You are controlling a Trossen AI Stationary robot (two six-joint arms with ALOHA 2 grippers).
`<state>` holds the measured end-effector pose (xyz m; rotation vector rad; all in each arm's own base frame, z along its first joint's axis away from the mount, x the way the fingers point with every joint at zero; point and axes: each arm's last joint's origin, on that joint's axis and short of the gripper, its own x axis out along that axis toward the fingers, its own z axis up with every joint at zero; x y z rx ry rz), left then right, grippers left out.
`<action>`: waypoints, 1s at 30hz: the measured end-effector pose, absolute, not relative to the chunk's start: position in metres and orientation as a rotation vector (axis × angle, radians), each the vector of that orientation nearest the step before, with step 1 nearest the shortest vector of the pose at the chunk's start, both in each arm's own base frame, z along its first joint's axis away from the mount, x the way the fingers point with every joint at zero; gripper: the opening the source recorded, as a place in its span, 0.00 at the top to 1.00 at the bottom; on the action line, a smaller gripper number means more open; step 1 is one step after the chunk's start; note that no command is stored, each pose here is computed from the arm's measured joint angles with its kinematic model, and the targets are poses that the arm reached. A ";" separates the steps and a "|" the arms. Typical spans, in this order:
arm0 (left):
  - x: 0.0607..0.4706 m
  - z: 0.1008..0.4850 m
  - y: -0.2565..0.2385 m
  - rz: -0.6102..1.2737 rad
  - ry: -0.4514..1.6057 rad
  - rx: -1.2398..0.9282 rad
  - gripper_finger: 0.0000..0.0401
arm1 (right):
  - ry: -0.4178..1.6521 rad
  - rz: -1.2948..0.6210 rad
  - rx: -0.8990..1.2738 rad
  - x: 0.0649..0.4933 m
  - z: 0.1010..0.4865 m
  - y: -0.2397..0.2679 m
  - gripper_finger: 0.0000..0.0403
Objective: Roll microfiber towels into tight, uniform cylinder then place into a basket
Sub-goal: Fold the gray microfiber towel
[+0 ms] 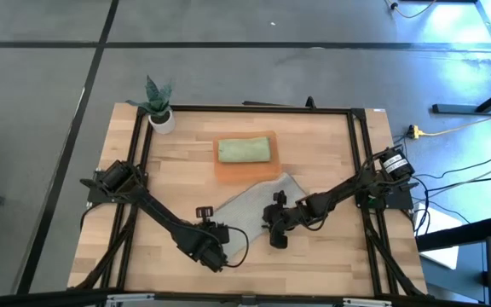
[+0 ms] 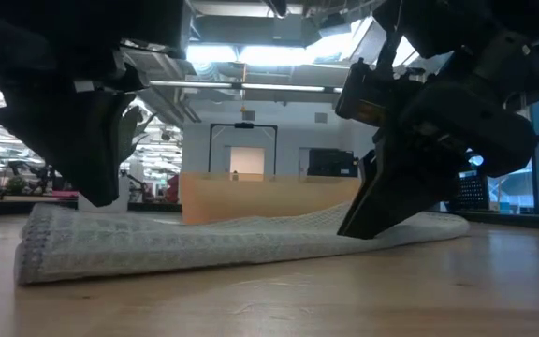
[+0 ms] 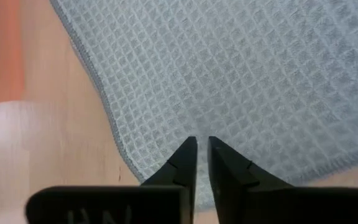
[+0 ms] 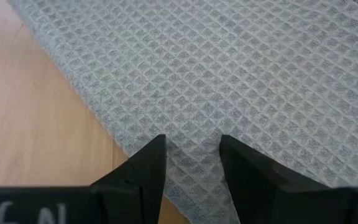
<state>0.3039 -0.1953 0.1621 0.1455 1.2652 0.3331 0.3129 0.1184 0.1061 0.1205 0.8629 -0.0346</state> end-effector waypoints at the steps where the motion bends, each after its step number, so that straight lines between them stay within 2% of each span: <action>1: 0.304 0.162 -0.195 0.333 1.265 0.145 0.90 | 0.863 -0.035 0.120 0.313 0.106 0.118 0.61; 7: 0.304 0.162 -0.195 0.332 1.269 0.152 0.83 | 0.865 -0.035 0.121 0.313 0.106 0.118 0.61; 15: 0.299 0.157 -0.178 0.469 1.303 0.218 0.83 | 0.873 -0.020 0.127 0.312 0.105 0.119 0.61; 23: 0.292 0.137 -0.173 0.432 1.351 0.184 0.82 | 0.878 -0.018 0.126 0.312 0.105 0.119 0.61; 30: 0.295 0.135 -0.182 0.349 1.327 0.096 0.82 | 0.913 0.001 0.124 0.310 0.104 0.119 0.61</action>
